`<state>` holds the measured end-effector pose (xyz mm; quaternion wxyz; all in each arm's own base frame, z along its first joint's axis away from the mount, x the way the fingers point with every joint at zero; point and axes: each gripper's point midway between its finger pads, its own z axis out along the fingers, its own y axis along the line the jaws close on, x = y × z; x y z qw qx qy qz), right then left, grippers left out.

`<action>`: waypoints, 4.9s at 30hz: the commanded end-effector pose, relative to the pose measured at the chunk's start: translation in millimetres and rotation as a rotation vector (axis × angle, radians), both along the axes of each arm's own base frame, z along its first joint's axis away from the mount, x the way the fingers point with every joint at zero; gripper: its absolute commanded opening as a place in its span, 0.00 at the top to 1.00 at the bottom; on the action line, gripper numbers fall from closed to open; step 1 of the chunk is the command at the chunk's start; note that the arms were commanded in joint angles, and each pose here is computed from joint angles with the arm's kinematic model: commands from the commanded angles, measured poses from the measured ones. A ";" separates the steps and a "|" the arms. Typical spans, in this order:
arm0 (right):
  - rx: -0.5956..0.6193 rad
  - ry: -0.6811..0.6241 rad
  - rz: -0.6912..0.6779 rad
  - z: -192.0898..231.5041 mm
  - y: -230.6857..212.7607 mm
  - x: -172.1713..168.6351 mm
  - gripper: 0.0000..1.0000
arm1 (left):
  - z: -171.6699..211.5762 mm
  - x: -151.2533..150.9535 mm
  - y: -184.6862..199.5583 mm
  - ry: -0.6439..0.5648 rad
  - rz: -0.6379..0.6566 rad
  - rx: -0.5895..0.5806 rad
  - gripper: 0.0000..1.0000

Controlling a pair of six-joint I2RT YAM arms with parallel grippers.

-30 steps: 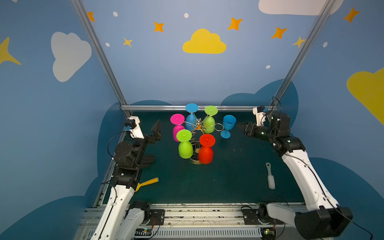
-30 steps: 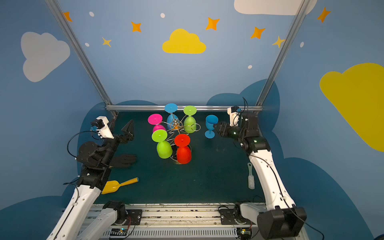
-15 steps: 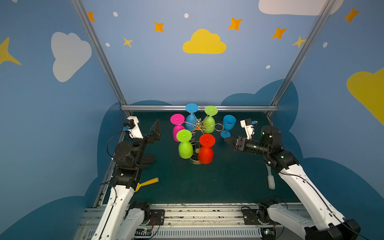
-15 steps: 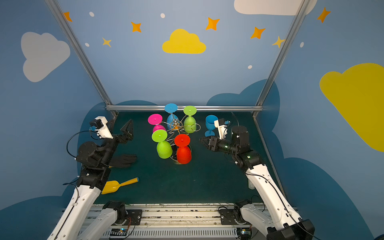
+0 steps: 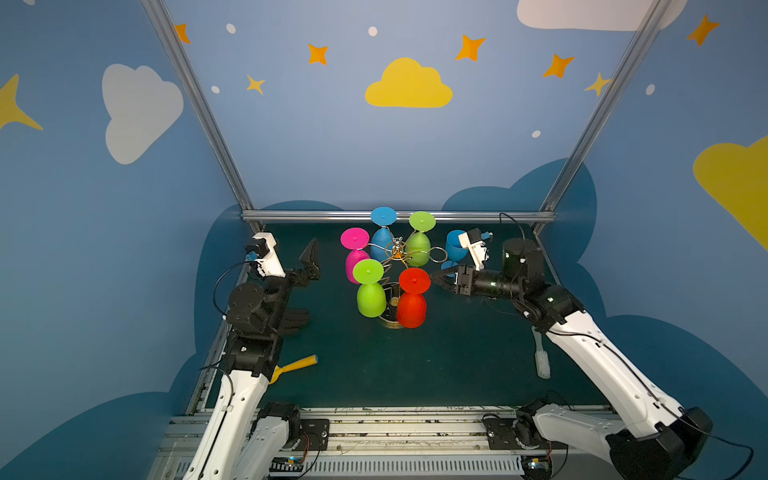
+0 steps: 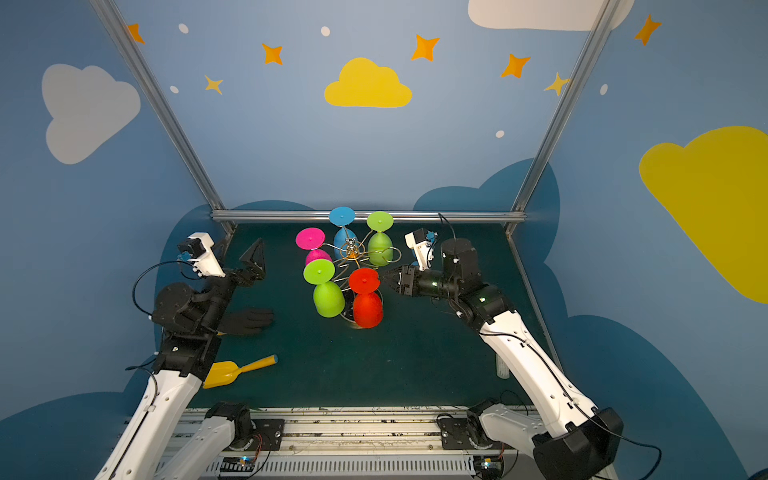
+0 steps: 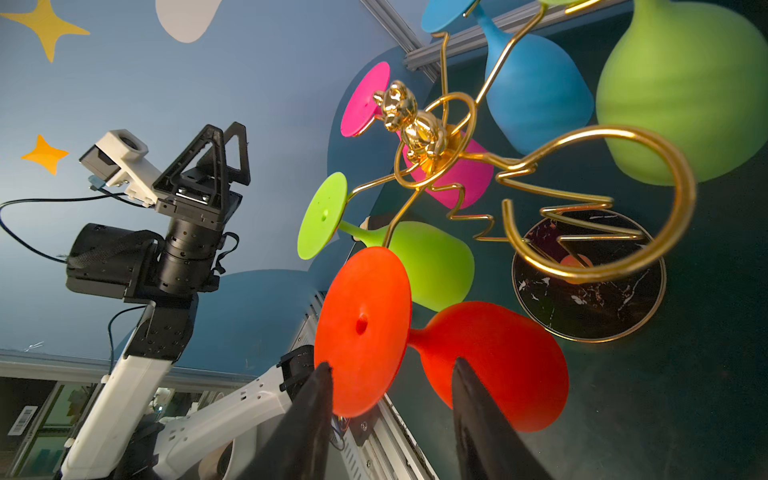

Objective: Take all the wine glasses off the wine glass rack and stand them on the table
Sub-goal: 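Close the right gripper on the red glass foot on the rack, then pull the red glass off the rack arm with the right gripper, then lift the red glass with the right gripper toward the left gripper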

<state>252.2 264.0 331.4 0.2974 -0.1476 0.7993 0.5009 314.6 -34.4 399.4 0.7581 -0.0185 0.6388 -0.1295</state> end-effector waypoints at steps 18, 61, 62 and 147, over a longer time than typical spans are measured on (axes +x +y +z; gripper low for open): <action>-0.006 0.036 0.051 0.8 26.1 -1.6 0.75 | 3.8 -4.6 3.1 -0.016 0.006 -0.016 0.00; 0.119 0.030 0.054 45.4 36.9 6.8 1.00 | 7.0 -7.8 4.6 -0.028 0.005 -0.024 0.00; 0.120 0.028 0.051 46.1 37.1 7.9 1.00 | 7.7 -8.1 4.6 -0.030 0.005 -0.024 0.00; -0.043 0.067 0.002 0.3 -24.2 -49.2 1.00 | 3.3 -4.5 9.2 -0.014 0.015 -0.053 0.00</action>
